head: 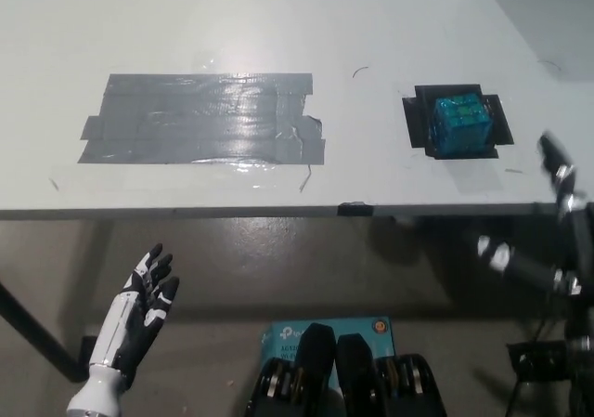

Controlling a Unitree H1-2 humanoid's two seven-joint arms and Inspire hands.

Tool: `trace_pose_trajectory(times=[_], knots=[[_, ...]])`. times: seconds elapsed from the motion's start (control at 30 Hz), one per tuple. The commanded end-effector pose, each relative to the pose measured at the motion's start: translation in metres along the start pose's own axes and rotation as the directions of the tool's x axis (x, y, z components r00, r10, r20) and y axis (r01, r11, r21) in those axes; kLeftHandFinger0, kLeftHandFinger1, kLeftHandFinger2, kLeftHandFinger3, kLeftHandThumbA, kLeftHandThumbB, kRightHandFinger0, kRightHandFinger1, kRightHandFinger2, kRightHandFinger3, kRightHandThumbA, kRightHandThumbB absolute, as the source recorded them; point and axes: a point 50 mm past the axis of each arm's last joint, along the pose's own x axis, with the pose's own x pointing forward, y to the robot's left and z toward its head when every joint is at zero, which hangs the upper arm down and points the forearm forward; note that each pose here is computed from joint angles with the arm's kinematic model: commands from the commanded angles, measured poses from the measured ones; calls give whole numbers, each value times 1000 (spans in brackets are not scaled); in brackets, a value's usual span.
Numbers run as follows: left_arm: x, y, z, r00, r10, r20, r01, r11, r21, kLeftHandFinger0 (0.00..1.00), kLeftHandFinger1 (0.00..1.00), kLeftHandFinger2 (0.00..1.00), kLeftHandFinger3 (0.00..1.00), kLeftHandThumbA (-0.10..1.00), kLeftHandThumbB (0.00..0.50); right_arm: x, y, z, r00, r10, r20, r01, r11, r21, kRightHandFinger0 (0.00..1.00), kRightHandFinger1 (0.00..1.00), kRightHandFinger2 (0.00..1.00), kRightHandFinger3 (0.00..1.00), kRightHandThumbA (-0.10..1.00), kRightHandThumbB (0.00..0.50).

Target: A rubick's cube is kept in the black marked spot on the table and the robot uses its right arm to pick it up and hands it to a person

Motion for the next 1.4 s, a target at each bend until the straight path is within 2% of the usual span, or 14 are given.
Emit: trace_pose_trajectory(times=[0.0, 0.1, 0.33, 0.5, 0.67, 0.7, 0.77, 0.9, 1.1, 1.27, 1.37], knots=[[0, -1, 11, 998, -7, 63, 8, 1000, -3, 982, 1000, 1000, 1000, 793, 110, 48, -8, 25, 993, -101, 65, 105, 993, -62, 1000, 1000, 1000, 1000, 1000, 337], [2, -1, 11, 998, -8, 67, 8, 1000, 2, 985, 1000, 1000, 1000, 793, 108, 78, -7, 20, 995, -104, 12, 104, 992, -68, 1000, 1000, 1000, 1000, 1000, 361], [4, 1, 13, 997, -8, 72, 8, 1000, -6, 987, 1000, 1000, 1000, 789, 108, 126, 8, 0, 990, -109, -88, 96, 985, -140, 1000, 1000, 1000, 1000, 1000, 374], [7, 0, 14, 997, -12, 81, 12, 1000, 6, 972, 1000, 1000, 1000, 798, 105, 151, 21, -20, 983, -95, -159, 74, 988, -134, 1000, 1000, 1000, 1000, 931, 381], [7, 0, 15, 996, -12, 84, 12, 1000, 1, 971, 1000, 1000, 1000, 798, 103, 163, 32, -38, 971, -86, -223, 64, 992, -107, 1000, 1000, 1000, 1000, 906, 390], [7, 0, 16, 997, -13, 82, 13, 1000, 4, 971, 1000, 1000, 1000, 798, 101, 164, 34, -41, 967, -81, -242, 58, 993, -102, 1000, 1000, 1000, 1000, 927, 420], [7, 0, 17, 997, -13, 82, 13, 1000, -1, 972, 1000, 1000, 1000, 797, 99, 166, 39, -49, 958, -75, -277, 49, 994, -103, 1000, 1000, 1000, 1000, 947, 430], [9, 0, 20, 996, -15, 88, 15, 1000, 0, 980, 1000, 1000, 1000, 792, 95, 170, 45, -57, 948, -78, -307, 48, 993, -106, 1000, 1000, 1000, 1000, 943, 418], [11, 1, 20, 995, -17, 97, 17, 1000, 8, 982, 1000, 1000, 1000, 791, 97, 171, 51, -75, 923, -81, -377, 39, 992, -119, 1000, 1000, 1000, 1000, 956, 429], [11, 1, 20, 996, -18, 92, 17, 1000, 13, 989, 1000, 1000, 1000, 805, 104, 167, 55, -91, 891, -63, -449, 39, 997, -62, 1000, 1000, 1000, 1000, 952, 411], [12, 1, 21, 996, -17, 91, 16, 1000, 16, 988, 1000, 1000, 1000, 814, 113, 169, 56, -94, 878, -55, -476, 63, 998, 0, 1000, 1000, 1000, 1000, 926, 422]])
